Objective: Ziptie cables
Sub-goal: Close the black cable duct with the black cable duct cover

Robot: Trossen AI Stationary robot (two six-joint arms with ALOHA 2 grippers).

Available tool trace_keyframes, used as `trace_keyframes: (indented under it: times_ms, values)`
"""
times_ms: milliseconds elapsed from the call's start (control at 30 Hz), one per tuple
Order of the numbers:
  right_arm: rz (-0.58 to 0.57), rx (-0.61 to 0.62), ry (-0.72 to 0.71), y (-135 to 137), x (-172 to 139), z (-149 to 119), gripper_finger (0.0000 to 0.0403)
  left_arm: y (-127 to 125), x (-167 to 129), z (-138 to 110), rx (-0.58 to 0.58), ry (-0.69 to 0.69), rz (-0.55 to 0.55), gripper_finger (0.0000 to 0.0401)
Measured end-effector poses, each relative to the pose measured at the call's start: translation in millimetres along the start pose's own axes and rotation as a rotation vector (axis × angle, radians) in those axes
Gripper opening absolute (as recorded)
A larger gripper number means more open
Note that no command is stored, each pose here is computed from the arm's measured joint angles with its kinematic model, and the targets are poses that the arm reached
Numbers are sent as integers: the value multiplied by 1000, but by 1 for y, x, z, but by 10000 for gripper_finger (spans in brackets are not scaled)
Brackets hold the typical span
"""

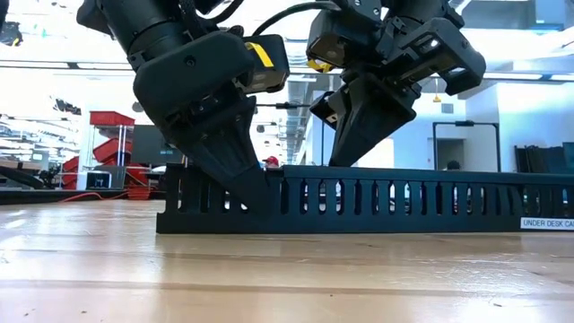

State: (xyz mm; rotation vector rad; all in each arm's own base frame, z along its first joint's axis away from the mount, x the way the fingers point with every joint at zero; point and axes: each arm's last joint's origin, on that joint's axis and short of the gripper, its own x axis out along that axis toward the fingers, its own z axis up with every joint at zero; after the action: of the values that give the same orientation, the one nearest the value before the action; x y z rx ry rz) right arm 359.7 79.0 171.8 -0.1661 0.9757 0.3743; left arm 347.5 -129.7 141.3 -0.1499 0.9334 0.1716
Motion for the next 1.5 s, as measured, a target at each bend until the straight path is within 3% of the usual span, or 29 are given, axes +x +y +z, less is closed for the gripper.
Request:
trace_keyframes:
  times_ms: [600, 800, 967, 1233, 1500]
  values:
    - [-1, -20, -111, 0, 12, 13, 0, 3, 1, 1, 16, -18, 48, 238]
    - [-46, -98, -189, 14, -33, 42, 0, 3, 1, 1, 76, -12, 27, 238]
    - [-39, -132, 4, 23, -72, 30, 0, 4, 2, 2, 152, 8, -6, 239]
    - [6, -231, 441, 29, -65, -9, 0, 11, 4, 7, 142, 20, -33, 239]
    - [35, -230, 467, 47, -63, -11, 0, 13, 5, 8, 145, 28, -41, 239]
